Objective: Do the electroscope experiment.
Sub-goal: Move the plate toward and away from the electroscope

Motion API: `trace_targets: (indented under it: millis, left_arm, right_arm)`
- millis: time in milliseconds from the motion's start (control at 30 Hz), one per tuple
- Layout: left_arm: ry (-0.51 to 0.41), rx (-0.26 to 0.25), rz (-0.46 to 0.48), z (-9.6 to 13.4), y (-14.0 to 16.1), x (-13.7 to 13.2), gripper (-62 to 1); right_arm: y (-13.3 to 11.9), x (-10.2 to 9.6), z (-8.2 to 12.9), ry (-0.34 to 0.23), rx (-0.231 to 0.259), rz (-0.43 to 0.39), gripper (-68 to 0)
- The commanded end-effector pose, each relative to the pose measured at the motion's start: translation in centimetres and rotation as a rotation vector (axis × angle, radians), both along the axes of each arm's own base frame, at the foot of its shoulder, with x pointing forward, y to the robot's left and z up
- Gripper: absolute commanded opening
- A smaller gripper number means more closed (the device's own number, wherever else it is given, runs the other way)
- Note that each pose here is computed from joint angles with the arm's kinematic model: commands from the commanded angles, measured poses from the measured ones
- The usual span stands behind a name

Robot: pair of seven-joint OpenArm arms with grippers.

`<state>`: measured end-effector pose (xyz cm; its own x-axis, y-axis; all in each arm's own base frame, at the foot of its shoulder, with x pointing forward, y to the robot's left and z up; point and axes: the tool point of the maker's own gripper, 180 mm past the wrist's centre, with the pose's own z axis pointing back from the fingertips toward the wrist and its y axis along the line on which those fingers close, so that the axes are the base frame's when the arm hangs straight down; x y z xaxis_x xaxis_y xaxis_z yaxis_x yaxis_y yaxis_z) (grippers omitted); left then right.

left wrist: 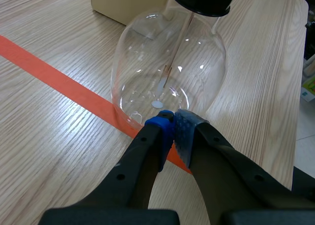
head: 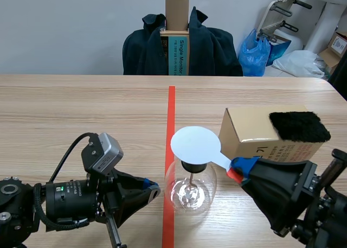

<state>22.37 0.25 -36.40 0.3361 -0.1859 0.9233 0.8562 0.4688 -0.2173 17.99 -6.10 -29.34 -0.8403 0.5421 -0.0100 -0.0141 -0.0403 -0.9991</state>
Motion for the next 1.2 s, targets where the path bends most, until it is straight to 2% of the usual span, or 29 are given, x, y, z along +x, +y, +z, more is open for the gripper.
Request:
trace_targets:
  millis: [0,533,667,900,1167]
  left_arm:
    - [-0.019,-0.038,0.003,1.0,-0.5,0.3,-58.0]
    - [-0.019,-0.038,0.003,1.0,-0.5,0.3,-58.0]
    - [-0.019,-0.038,0.003,1.0,-0.5,0.3,-58.0]
    - [-0.019,-0.038,0.003,1.0,-0.5,0.3,-58.0]
    - [-0.019,-0.038,0.003,1.0,-0.5,0.3,-58.0]
  right_arm:
    - [-0.4,0.3,0.9,-0.039,-0.01,0.007,-66.9]
    - [-0.3,0.2,0.9,-0.039,-0.01,0.016,-66.9]
    - [-0.5,0.5,0.9,-0.039,-0.01,-0.004,-66.9]
    - [-1.6,2.0,1.0,-0.044,-0.009,-0.11,-66.9]
    - [-5.6,5.2,1.3,-0.063,-0.021,-0.37,-66.9]
